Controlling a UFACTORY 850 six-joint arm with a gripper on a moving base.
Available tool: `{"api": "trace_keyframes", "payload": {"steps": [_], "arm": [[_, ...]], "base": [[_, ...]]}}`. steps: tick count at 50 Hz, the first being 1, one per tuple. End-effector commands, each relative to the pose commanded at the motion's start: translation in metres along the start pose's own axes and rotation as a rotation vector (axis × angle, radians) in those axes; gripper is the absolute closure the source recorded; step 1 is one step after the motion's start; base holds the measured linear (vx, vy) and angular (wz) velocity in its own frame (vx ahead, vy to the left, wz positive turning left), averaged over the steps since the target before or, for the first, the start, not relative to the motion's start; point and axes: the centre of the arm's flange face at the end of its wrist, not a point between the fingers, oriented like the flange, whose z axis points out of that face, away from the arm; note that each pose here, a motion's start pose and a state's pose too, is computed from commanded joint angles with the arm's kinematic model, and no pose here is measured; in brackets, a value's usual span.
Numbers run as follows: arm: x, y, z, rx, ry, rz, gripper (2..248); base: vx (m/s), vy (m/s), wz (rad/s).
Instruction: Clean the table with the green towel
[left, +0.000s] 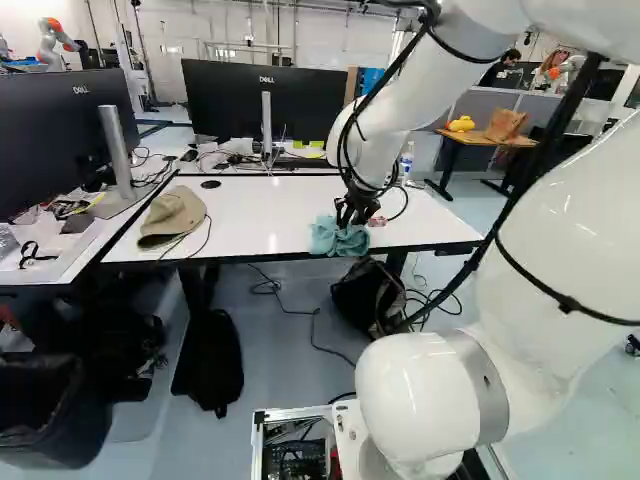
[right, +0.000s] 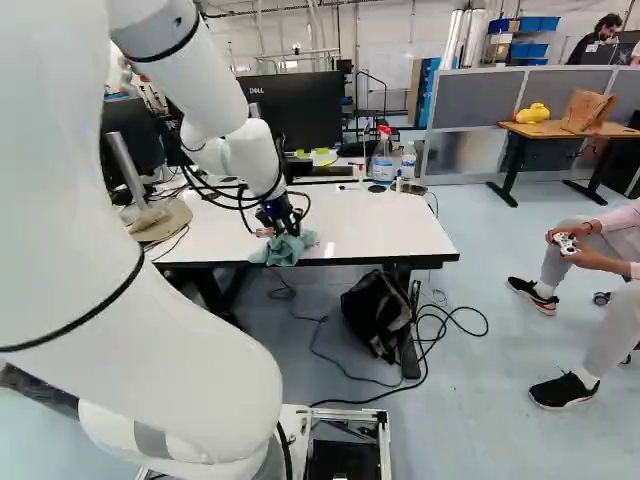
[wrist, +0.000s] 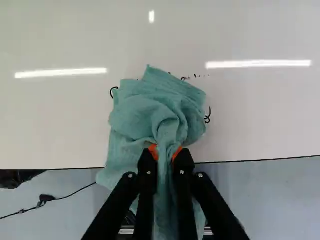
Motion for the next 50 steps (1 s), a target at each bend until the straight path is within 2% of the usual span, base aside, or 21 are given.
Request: {"api": "trace_keyframes", "payload": {"steps": [6,23,50], "arm": [[0.004,0.002,0.01,-0.002,-0.019,0.005,204],[0.007,0.006,0.011,-0.005,-0.019,0.013,204],[0.024,0.051,0.015,-0.039,-0.015,0.112,204]], "base": [[0.0,0.0,0.0],[0.0,0.0,0.0],[0.0,0.0,0.0]]}}
